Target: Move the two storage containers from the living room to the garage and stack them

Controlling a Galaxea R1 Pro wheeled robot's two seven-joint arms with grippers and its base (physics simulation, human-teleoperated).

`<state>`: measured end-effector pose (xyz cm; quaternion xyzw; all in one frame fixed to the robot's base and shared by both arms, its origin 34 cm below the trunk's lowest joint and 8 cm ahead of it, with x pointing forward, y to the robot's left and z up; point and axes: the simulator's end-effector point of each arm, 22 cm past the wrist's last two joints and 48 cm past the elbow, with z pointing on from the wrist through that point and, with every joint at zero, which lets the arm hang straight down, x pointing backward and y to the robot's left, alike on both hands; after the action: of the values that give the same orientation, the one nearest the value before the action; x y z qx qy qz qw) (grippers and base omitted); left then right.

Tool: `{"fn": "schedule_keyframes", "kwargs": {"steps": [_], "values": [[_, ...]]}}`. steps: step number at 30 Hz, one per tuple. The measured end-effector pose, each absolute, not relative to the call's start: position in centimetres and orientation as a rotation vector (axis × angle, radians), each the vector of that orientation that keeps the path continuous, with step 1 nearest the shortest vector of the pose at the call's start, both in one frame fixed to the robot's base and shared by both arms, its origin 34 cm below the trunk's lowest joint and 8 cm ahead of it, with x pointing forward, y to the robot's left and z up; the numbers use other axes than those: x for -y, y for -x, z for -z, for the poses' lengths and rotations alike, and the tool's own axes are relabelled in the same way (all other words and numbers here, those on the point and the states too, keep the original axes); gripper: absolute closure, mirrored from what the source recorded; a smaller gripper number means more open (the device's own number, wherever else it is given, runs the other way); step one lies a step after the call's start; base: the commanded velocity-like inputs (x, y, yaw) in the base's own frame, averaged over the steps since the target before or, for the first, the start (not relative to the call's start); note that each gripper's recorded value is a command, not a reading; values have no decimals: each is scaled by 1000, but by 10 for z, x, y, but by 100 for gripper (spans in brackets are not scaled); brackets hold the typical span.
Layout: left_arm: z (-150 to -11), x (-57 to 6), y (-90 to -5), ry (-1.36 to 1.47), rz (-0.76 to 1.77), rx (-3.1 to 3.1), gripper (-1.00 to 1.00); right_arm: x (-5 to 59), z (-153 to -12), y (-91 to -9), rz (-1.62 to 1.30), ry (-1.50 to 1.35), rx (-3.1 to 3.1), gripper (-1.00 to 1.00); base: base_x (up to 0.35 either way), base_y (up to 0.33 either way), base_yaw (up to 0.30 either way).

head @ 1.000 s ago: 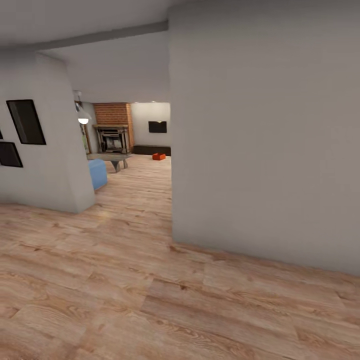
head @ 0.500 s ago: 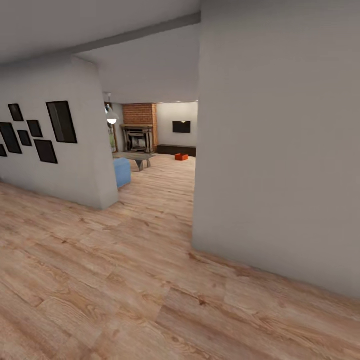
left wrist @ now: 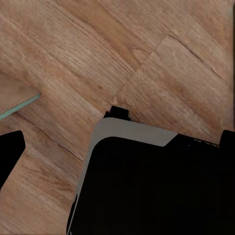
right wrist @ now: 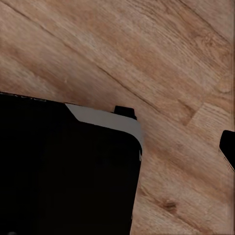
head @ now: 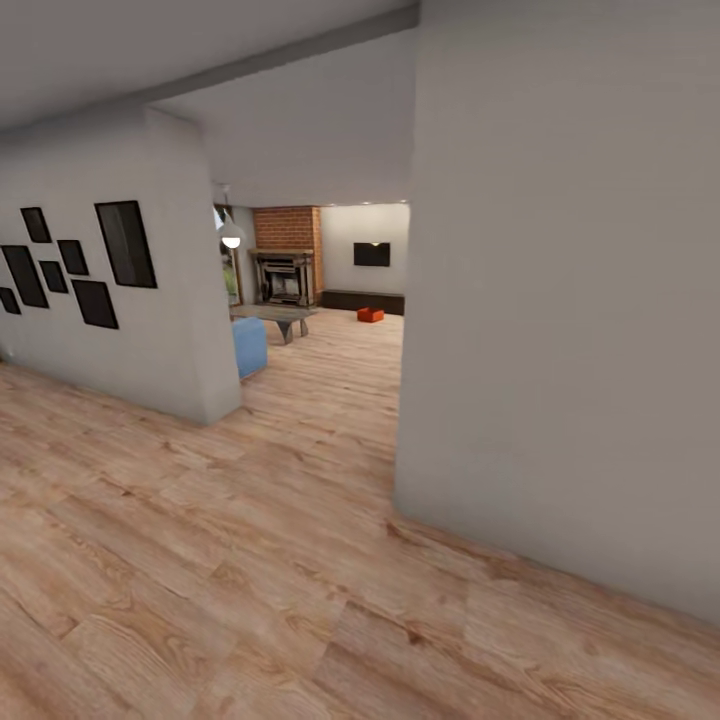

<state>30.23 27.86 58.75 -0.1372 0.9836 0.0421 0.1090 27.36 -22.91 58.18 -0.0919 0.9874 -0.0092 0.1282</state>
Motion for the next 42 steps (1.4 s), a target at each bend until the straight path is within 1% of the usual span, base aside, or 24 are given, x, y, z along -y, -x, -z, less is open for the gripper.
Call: {"fn": "schedule_keyframes", "kwargs": {"steps": [19, 42], "values": [[-587, -279, -302, 403, -124, -2892, -100, 232, -582, -274, 44, 245, -2873, -100, 323, 0, 251], [-587, -279, -302, 404, -124, -2892, -100, 233, -582, -274, 46, 277, -2873, -100, 323, 0, 14]]}}
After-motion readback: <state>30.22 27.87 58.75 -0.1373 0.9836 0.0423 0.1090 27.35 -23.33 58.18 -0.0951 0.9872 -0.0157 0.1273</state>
